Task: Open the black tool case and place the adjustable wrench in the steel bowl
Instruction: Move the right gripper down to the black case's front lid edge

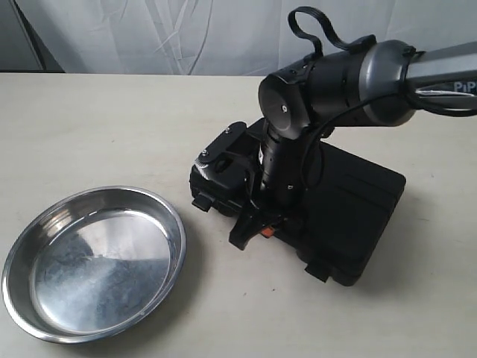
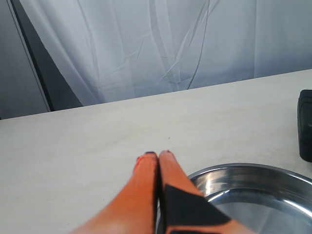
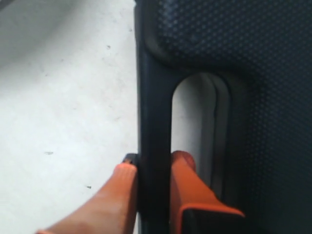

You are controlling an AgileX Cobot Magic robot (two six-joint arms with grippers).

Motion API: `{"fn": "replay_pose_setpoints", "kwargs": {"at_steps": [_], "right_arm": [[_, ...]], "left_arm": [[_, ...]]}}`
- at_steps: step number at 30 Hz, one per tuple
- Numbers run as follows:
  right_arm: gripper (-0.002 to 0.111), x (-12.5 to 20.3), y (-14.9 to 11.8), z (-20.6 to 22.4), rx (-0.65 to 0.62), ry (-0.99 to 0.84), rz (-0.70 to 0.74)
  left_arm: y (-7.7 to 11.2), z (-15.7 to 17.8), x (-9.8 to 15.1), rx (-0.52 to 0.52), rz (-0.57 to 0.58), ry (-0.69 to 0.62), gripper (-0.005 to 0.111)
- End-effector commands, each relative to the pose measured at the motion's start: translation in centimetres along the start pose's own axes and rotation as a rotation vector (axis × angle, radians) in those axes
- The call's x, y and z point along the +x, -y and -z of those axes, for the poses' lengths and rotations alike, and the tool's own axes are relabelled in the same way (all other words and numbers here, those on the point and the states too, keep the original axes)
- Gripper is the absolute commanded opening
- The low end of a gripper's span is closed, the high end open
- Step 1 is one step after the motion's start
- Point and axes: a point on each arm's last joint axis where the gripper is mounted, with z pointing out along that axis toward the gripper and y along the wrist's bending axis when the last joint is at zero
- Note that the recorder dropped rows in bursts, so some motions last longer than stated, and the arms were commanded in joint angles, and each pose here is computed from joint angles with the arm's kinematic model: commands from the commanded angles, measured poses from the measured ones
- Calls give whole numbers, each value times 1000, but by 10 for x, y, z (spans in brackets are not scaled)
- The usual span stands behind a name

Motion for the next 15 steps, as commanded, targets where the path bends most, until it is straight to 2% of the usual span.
{"fn": "replay_pose_setpoints", "kwargs": {"at_steps": [1, 8, 15], "right_arm": [[0, -1, -3, 0, -37, 2, -33], [0, -3, -4, -8, -65, 0, -57], [0, -4, -1, -8, -29, 18, -32]], "left_arm": [[0, 0, -1, 1, 2, 4, 0], [0, 0, -1, 1, 2, 4, 0], [0, 0, -1, 1, 2, 4, 0]]}}
